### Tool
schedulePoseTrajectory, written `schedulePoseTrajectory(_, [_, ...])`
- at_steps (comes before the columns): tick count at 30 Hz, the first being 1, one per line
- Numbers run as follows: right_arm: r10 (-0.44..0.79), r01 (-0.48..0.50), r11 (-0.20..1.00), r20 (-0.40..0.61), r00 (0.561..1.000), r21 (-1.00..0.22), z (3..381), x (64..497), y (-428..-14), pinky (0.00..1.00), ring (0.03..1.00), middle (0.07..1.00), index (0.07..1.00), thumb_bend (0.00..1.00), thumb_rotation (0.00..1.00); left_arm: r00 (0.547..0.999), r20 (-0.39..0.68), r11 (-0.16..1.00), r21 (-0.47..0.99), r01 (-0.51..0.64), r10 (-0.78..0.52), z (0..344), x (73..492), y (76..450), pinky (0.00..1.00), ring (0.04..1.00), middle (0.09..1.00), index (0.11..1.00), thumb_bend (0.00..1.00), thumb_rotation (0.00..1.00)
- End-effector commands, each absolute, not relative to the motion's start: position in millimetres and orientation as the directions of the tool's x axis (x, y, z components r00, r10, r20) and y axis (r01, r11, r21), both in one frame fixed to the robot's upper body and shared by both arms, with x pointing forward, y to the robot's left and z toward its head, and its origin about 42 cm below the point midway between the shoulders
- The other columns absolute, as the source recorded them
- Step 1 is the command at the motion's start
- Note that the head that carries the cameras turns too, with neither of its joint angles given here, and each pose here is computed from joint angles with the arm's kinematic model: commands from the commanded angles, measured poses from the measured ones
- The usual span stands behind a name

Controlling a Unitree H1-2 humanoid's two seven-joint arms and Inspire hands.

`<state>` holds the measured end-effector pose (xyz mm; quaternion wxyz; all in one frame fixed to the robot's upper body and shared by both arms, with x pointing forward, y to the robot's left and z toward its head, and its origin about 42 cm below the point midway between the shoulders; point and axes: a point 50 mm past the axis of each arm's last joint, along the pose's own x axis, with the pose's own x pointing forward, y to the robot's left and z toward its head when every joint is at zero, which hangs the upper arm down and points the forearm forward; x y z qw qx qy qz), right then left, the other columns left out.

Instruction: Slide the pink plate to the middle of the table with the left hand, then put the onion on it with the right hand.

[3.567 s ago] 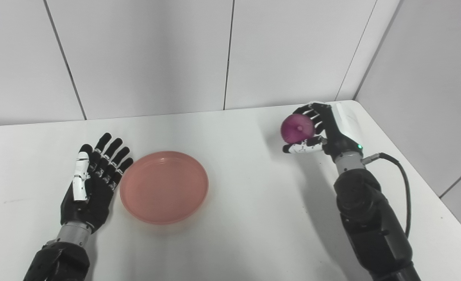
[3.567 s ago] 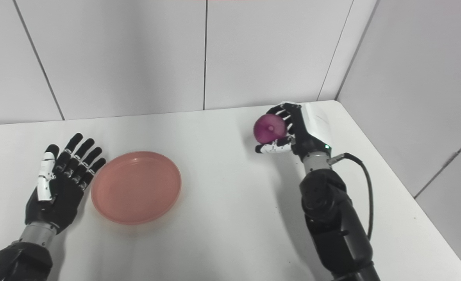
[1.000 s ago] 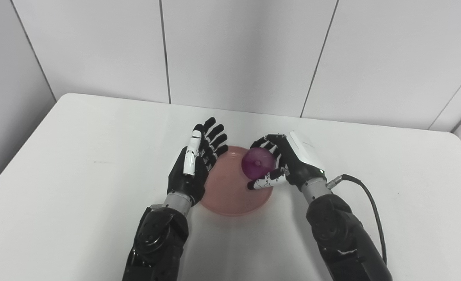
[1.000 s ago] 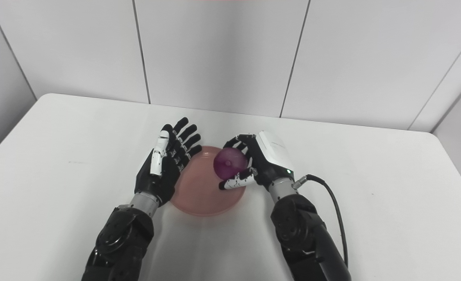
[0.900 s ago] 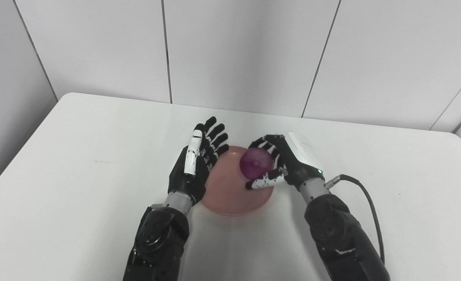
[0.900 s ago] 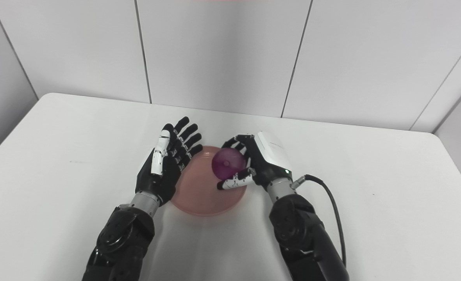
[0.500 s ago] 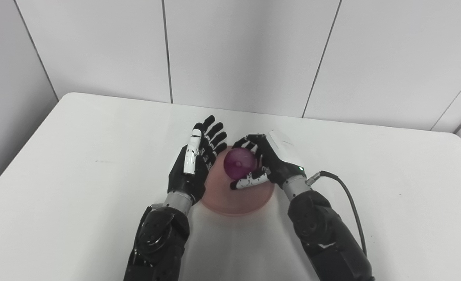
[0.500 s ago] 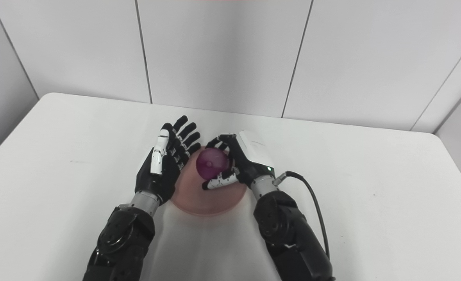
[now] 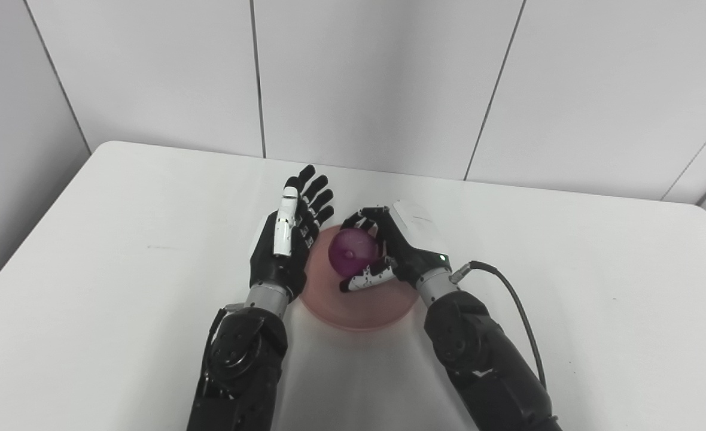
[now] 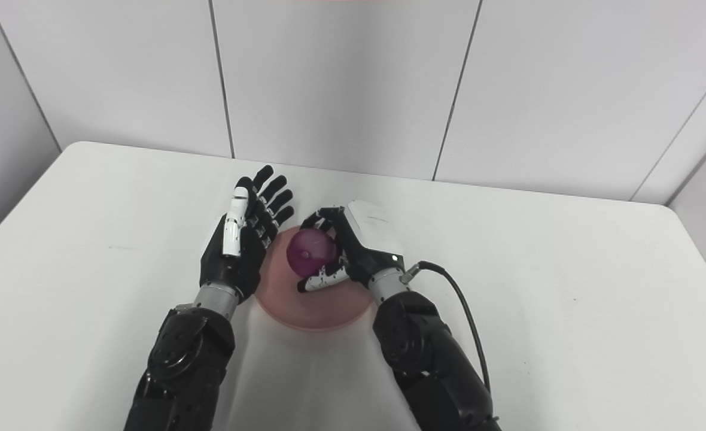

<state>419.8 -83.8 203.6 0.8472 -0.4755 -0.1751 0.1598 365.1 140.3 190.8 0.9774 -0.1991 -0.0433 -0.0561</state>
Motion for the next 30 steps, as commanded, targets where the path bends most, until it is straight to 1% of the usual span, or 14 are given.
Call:
schedulePoseTrajectory(1, [0.468,-0.052,0.503,0.221,0.856,-0.863,225,424,-76,0.19,0.272,0.376,0.488,0.52,0.13,0.976,0.205,0.909,-0.39,0.148,-0.071,213,370,136,0.93,0.921,0.925,0.916,0.44,1.0])
schedulePoseTrajectory(6, [0.468,-0.056,0.49,0.208,0.859,-0.87,221,423,-79,0.18,0.27,0.375,0.487,0.52,0.14,0.976,0.21,0.91,-0.389,0.144,-0.065,214,370,139,0.93,0.922,0.928,0.918,0.44,1.0])
schedulePoseTrajectory(13, [0.451,-0.039,0.491,0.216,0.866,-0.87,221,421,-82,0.21,0.311,0.434,0.49,0.52,0.14,0.975,0.214,0.912,-0.386,0.141,-0.061,214,370,141,0.92,0.916,0.922,0.912,0.44,1.0])
schedulePoseTrajectory(15, [0.449,-0.039,0.489,0.213,0.867,-0.871,222,420,-82,0.2,0.308,0.443,0.491,0.52,0.15,0.975,0.215,0.911,-0.387,0.142,-0.061,214,370,141,0.92,0.914,0.921,0.911,0.44,1.0])
schedulePoseTrajectory(16, [0.45,-0.04,0.488,0.212,0.867,-0.872,223,419,-83,0.23,0.353,0.486,0.577,0.7,0.17,0.975,0.216,0.911,-0.387,0.143,-0.061,214,370,141,0.92,0.915,0.922,0.911,0.44,1.0])
schedulePoseTrajectory(17, [0.451,-0.04,0.487,0.212,0.867,-0.873,223,419,-83,0.23,0.354,0.48,0.615,0.78,0.19,0.974,0.216,0.911,-0.386,0.144,-0.062,214,370,142,0.92,0.915,0.921,0.911,0.44,1.0])
schedulePoseTrajectory(19, [0.461,-0.036,0.479,0.217,0.86,-0.877,226,417,-84,0.22,0.338,0.466,0.669,0.85,0.22,0.974,0.217,0.913,-0.382,0.145,-0.064,214,370,142,0.92,0.916,0.922,0.912,0.44,1.0])
schedulePoseTrajectory(20, [0.468,-0.038,0.474,0.216,0.857,-0.88,228,417,-84,0.32,0.459,0.583,0.7,0.89,0.24,0.974,0.217,0.912,-0.382,0.146,-0.065,214,369,142,0.92,0.918,0.923,0.913,0.44,1.0])
schedulePoseTrajectory(21, [0.474,-0.04,0.469,0.213,0.854,-0.882,229,416,-85,0.43,0.564,0.666,0.724,0.91,0.26,0.974,0.219,0.912,-0.382,0.148,-0.066,214,369,142,0.92,0.92,0.926,0.914,0.43,1.0])
schedulePoseTrajectory(22, [0.479,-0.044,0.464,0.209,0.853,-0.885,231,416,-86,0.58,0.69,0.749,0.764,0.93,0.29,0.973,0.219,0.912,-0.383,0.149,-0.066,214,369,142,0.92,0.922,0.929,0.918,0.43,1.0])
schedulePoseTrajectory(23, [0.483,-0.046,0.459,0.206,0.851,-0.887,232,416,-86,0.68,0.754,0.792,0.793,0.95,0.32,0.973,0.22,0.911,-0.384,0.149,-0.067,213,370,142,0.93,0.923,0.929,0.919,0.43,1.0])
schedulePoseTrajectory(26, [0.5,-0.042,0.438,0.205,0.842,-0.898,235,415,-88,0.78,0.803,0.829,0.83,0.96,0.36,0.973,0.22,0.913,-0.381,0.148,-0.066,213,369,142,0.92,0.921,0.927,0.916,0.43,1.0])
schedulePoseTrajectory(28, [0.511,-0.037,0.427,0.207,0.835,-0.903,237,413,-89,0.82,0.83,0.857,0.864,0.98,0.4,0.973,0.219,0.914,-0.378,0.147,-0.065,213,369,142,0.92,0.919,0.927,0.915,0.43,1.0])
schedulePoseTrajectory(30, [0.518,-0.032,0.421,0.211,0.829,-0.906,239,412,-90,0.84,0.846,0.876,0.893,0.99,0.43,0.974,0.218,0.914,-0.379,0.145,-0.064,214,369,142,0.91,0.917,0.925,0.913,0.43,1.0])
